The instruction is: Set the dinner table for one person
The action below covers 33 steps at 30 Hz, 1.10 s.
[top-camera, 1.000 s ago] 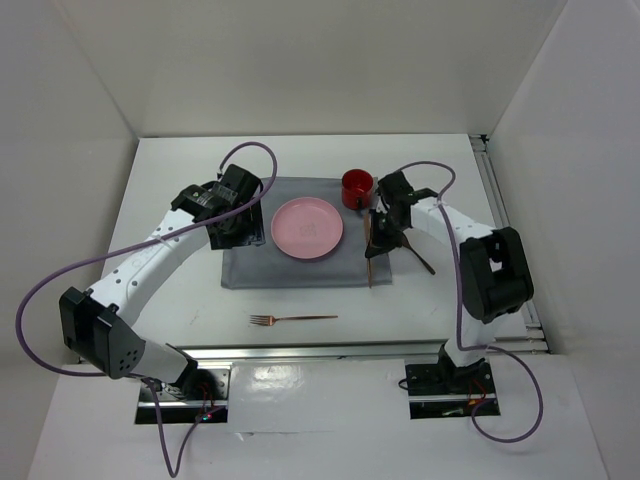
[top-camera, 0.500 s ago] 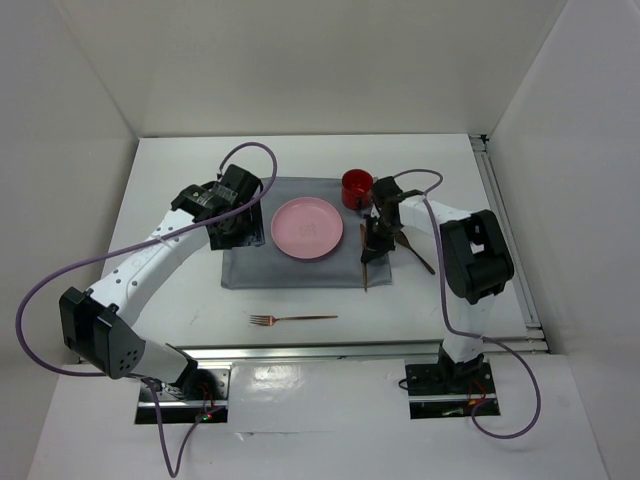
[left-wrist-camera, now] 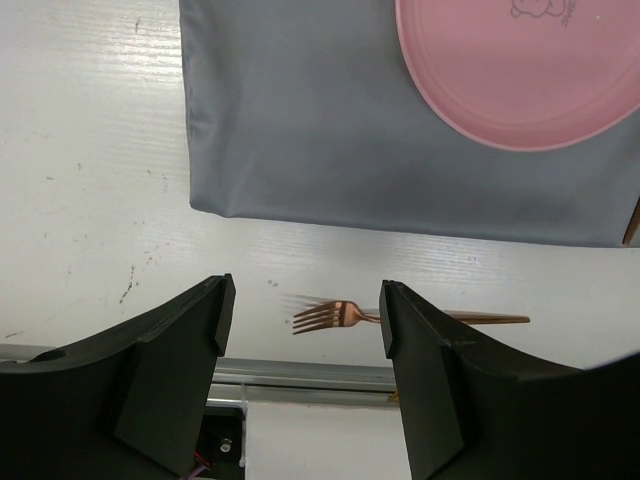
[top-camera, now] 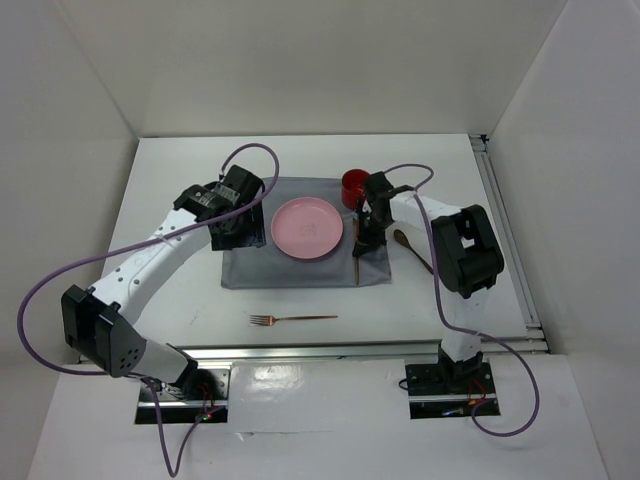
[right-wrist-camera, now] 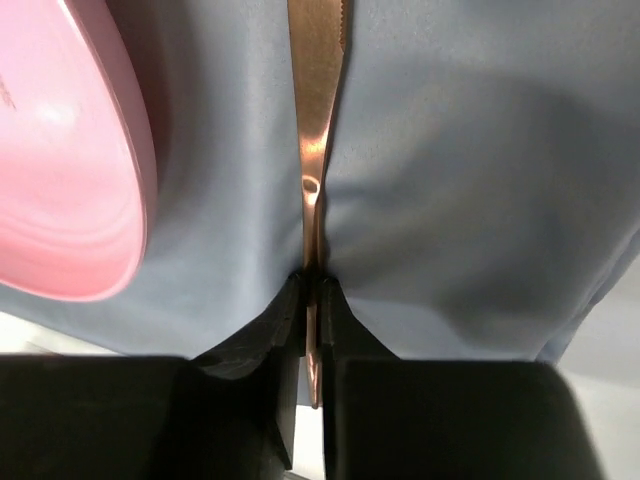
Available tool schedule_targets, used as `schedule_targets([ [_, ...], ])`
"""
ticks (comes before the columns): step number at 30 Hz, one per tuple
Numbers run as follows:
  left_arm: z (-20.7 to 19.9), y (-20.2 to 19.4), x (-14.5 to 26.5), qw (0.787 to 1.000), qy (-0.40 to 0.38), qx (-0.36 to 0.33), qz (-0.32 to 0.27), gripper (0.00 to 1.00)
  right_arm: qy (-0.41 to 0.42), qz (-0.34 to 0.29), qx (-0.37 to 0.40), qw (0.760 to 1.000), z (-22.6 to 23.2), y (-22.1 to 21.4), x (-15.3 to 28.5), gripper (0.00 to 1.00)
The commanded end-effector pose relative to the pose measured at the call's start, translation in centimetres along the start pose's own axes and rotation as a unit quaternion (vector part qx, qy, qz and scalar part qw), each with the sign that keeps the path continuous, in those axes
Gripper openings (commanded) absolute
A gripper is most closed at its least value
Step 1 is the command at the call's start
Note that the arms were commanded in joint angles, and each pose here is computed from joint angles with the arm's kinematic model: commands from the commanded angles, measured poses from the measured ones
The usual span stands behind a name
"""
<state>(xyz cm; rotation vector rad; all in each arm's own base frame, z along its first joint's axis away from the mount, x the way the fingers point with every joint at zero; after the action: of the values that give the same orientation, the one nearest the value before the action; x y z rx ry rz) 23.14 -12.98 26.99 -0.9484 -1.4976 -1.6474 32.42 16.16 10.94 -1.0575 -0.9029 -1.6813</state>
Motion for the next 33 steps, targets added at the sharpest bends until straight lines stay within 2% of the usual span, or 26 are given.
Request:
schedule_targets([
  [1, 0.0, -0.2, -0.3, 1.000, 0.008, -0.004, 0.007, 0.77, -0.007, -0.032, 0.007, 0.999, 1.5, 0.7, 0.1, 0.15],
  [2, 0.0, -0.4, -0.5, 1.000, 0.010, -0.005, 0.011, 0.77, -0.005, -0.043, 0.008, 0.999, 1.8, 0.8, 1.3, 0.17],
  [6, 0.0, -0.4, -0.5, 1.000, 0.010, -0.005, 0.011, 0.77, -0.018, -0.090, 0.011, 0.996, 2.0, 1.0, 4.4, 0.45],
  [7, 0.0, -0.4, -0.5, 1.000, 0.010, -0.005, 0.011, 0.77, -0.024, -0.109, 0.006, 0.994, 1.8, 1.4, 5.0, 0.48],
  [12, -0.1, -0.3, -0.5, 1.000, 0.004, -0.004, 0.009, 0.77, -0.030, -0.159, -0.017, 0.987, -0.6, 2.0, 8.8, 0.47],
  [15, -0.1, -0.3, -0.5, 1.000, 0.004, -0.004, 0.009, 0.76, -0.084, -0.183, -0.052, 0.978, -4.2, 2.6, 9.3, 0.38],
  [17, -0.1, -0.3, -0.5, 1.000, 0.004, -0.004, 0.009, 0.76, -0.120, -0.189, -0.067, 0.972, -6.3, 3.1, 9.7, 0.38],
  [22, -0.1, -0.3, -0.5, 1.000, 0.004, -0.004, 0.009, 0.76, -0.175, -0.139, -0.060, 0.973, -9.1, 3.1, 7.6, 0.45],
  [29, -0.2, -0.1, -0.3, 1.000, 0.002, -0.003, 0.005, 0.76, -0.179, -0.117, -0.033, 0.976, -9.8, 3.9, 5.8, 0.51],
  [33, -0.2, -0.1, -0.6, 1.000, 0.004, -0.004, 0.010, 0.76, -0.180, -0.106, -0.031, 0.977, -10.7, 3.5, 4.6, 0.51],
])
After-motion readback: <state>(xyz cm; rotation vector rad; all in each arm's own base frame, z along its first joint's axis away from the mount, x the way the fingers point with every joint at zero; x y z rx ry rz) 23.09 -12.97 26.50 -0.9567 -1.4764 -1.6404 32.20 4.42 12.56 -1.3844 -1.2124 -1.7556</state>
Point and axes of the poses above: each gripper's point midway between its finger pads, its own x axis back along the fingers, its own z axis along the line the jaws close on, y = z × x, the point moved 10 cm from there along x, back along the fingers, and after that the axes turned 14 degrees about -x, right-handed, at the moved point
